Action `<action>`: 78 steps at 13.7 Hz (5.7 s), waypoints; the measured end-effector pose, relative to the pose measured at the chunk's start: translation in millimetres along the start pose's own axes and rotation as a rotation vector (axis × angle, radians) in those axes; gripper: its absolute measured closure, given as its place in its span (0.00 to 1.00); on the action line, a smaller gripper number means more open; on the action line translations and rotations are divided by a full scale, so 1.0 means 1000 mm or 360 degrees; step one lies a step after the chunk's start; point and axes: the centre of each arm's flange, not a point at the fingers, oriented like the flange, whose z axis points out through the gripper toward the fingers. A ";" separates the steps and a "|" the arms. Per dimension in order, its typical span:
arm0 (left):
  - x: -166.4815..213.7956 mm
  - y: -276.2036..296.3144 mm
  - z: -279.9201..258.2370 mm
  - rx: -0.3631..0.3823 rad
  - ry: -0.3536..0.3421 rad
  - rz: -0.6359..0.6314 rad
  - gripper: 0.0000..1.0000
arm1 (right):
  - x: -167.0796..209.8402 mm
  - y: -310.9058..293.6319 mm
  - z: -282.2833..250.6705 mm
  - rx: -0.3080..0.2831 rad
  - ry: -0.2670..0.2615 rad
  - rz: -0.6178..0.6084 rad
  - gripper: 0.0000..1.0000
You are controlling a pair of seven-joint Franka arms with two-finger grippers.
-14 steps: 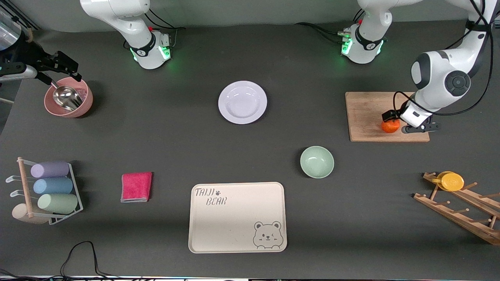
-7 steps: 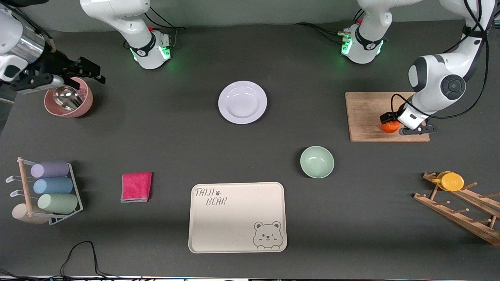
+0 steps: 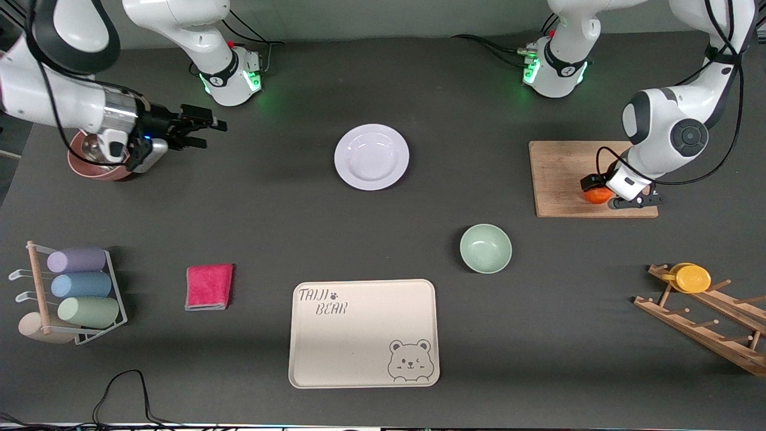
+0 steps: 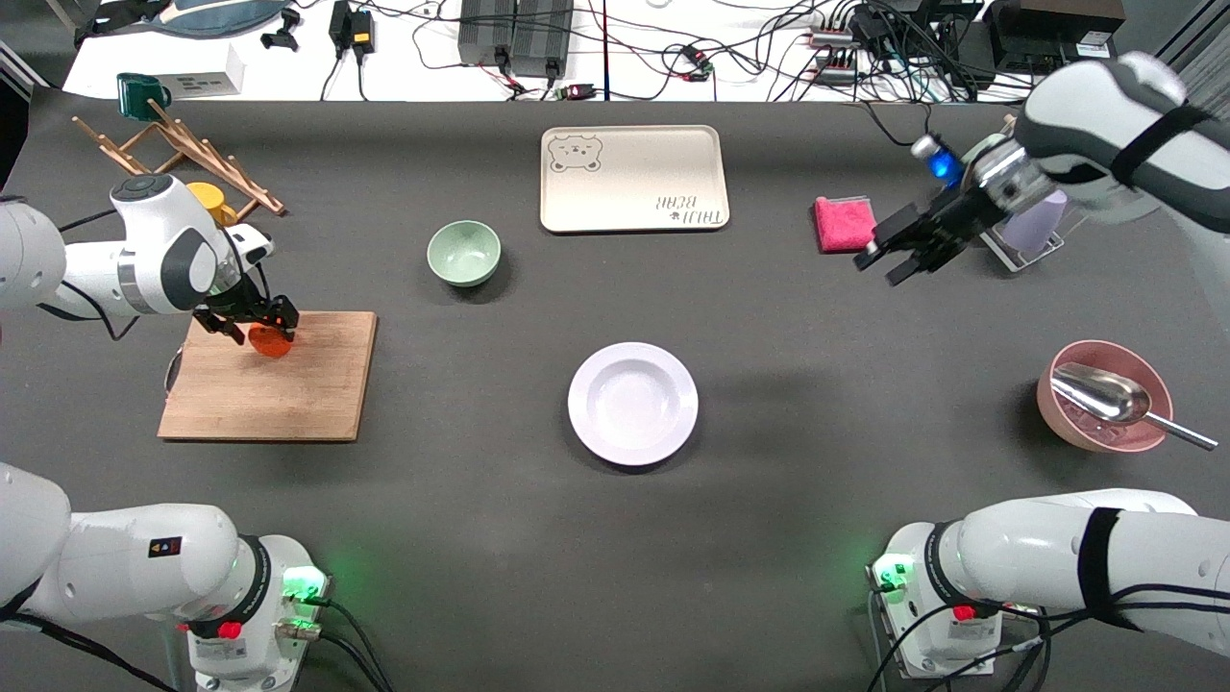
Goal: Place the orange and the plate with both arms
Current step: 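Grasp and lift the orange with the left gripper while the right gripper reaches the plate, then carry the orange over the white plate with the left gripper, then open the left gripper to drop the orange onto the plate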
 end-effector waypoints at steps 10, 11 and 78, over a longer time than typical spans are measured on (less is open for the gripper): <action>0.024 0.000 -0.095 0.0020 0.0001 0.0011 0.33 | -0.040 0.133 0.162 0.0684 0.0131 -0.0010 0.00; 0.025 -0.002 -0.131 0.0026 -0.0010 0.0006 0.33 | -0.044 0.141 0.176 0.0733 0.0149 -0.0009 0.00; -0.108 0.577 -0.031 -0.0080 0.0170 -0.0425 0.00 | -0.057 0.173 0.280 0.0866 0.0324 0.0059 0.54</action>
